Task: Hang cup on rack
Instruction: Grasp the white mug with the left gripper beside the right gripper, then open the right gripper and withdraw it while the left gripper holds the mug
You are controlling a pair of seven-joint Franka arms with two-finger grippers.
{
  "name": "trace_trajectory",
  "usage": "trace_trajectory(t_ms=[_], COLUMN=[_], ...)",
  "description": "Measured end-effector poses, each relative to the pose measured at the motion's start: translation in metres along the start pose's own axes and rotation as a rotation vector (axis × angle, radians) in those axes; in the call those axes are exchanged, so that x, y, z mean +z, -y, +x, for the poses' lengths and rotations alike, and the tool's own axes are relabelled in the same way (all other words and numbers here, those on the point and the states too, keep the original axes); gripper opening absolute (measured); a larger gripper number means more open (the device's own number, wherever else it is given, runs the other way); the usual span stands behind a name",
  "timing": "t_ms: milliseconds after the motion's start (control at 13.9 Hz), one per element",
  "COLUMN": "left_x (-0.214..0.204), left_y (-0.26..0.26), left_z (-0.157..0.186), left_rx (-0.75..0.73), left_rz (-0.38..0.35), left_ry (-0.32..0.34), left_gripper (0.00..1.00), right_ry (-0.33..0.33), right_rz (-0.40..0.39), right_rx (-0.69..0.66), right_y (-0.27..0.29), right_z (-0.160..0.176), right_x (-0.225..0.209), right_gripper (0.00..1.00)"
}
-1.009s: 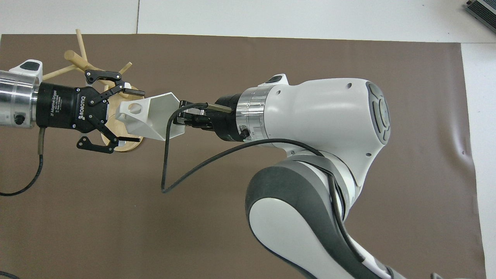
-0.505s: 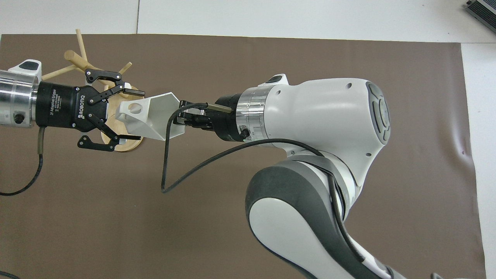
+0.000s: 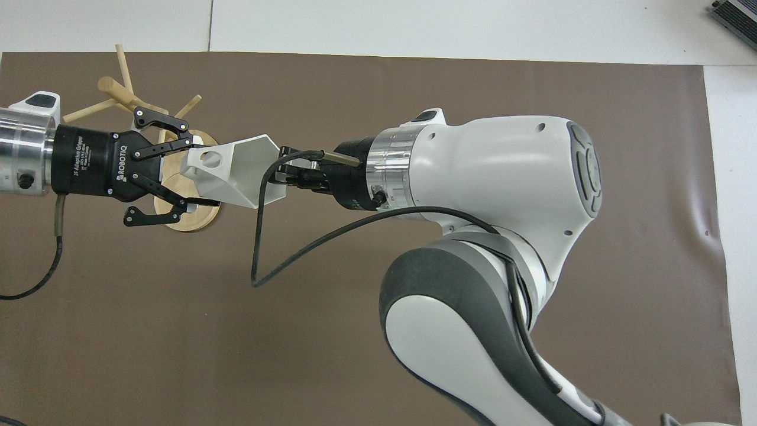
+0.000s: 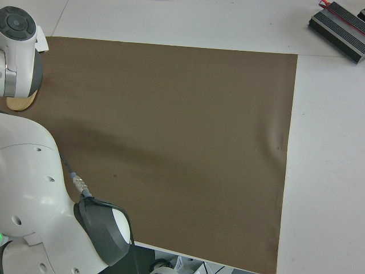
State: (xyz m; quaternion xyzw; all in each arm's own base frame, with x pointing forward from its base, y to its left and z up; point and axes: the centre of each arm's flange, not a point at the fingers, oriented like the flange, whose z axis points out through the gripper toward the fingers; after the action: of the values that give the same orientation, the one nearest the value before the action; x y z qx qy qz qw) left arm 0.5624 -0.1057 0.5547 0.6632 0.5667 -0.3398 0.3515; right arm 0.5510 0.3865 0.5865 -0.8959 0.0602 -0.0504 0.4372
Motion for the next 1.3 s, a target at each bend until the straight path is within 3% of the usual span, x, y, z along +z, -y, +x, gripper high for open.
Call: trace_trajectory(t_ms=[432, 505, 721, 1009, 1153, 1297], left_x=[0.0, 0.0, -0.001, 0.001, -0.002, -0.005], left_y=[0.001, 0.002, 0.005, 0.01, 0.009, 0.006], left_z=[0.004, 0.005, 0.008, 0.011, 0.016, 0.024], left_rx=[-0.007, -0.011, -0.049, -0.095, -0.179, -0.284], left_rz=[0.012, 0.017, 0.035, 0.065, 0.042, -0.017], left_ry=[-0.037, -0.053, -0.12, -0.269, -0.31, -0.38], left_gripper=[0.66, 0.66, 0.66, 0.66, 0.66, 0.66], right_ry=[-0.001, -0.005, -0.021, -0.042, -0.055, -0.064], right_rz=[0.0, -0.001, -0.013, -0.05, -0.162, -0.328], right_rx=[0.001, 0.003, 0.021, 0.048, 0.032, 0.008], right_y=[0.0, -0.002, -0.013, -0.034, -0.057, -0.087], right_z=[0.001, 0.003, 0.015, 0.038, 0.058, 0.078], right_x=[-0.001, -0.002, -0.009, -0.029, -0.06, -0.108], right_gripper=[0.93, 1.0, 1.0, 1.0, 1.0, 1.0])
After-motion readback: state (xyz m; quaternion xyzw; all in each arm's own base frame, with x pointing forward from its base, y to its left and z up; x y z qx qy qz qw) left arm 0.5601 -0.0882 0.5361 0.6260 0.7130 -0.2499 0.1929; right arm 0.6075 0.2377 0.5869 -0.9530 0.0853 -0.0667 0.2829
